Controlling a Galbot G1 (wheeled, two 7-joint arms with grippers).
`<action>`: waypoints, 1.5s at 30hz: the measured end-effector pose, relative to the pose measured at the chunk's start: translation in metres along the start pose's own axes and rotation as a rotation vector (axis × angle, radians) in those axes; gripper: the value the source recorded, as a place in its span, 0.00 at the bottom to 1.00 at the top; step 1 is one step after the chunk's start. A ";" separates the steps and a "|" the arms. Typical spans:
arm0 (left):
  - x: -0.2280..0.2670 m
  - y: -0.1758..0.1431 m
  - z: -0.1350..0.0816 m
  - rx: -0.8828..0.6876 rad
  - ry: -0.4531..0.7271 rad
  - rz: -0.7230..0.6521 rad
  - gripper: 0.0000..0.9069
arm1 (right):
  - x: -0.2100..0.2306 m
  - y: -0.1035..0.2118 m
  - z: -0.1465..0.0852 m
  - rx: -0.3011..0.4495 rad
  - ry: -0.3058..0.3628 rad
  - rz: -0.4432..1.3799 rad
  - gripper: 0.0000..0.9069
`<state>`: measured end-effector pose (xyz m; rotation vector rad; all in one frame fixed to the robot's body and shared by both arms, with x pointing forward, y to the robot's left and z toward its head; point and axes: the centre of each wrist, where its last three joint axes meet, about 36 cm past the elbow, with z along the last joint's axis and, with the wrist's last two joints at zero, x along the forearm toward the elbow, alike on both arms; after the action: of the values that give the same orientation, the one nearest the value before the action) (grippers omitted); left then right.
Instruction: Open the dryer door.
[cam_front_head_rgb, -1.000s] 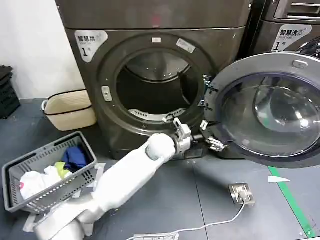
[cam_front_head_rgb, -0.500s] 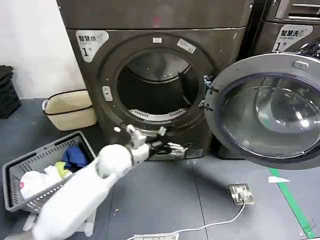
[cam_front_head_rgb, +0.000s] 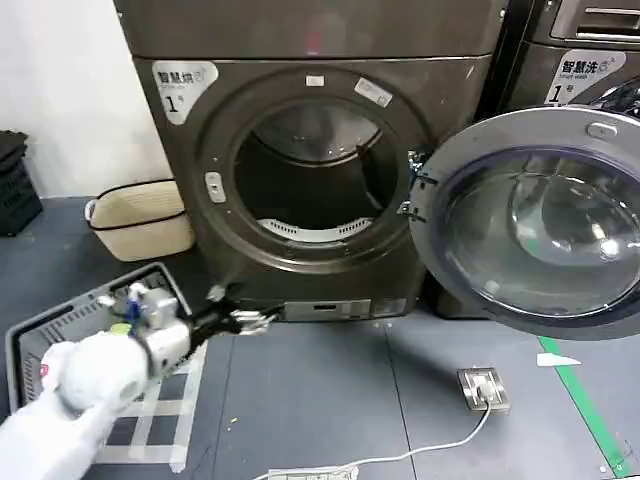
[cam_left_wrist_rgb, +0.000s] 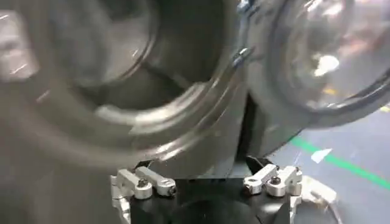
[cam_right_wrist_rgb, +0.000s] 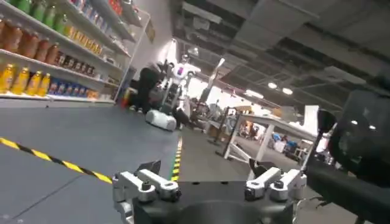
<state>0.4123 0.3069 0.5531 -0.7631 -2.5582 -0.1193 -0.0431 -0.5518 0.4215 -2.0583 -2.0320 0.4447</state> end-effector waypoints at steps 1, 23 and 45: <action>0.007 0.006 0.002 0.024 0.007 -0.030 1.00 | 0.000 0.001 0.000 0.000 -0.001 -0.005 1.00; 0.042 0.105 -0.049 0.573 0.093 -0.454 1.00 | 0.018 0.045 0.010 -0.034 0.012 -0.116 1.00; 0.076 0.189 -0.057 0.839 0.272 -0.641 1.00 | 0.013 0.043 0.006 -0.074 0.002 -0.111 1.00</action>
<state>0.4812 0.4914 0.6294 0.3633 -2.1790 0.5706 -0.0050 -0.5397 0.3999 -1.9731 -2.1785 0.3523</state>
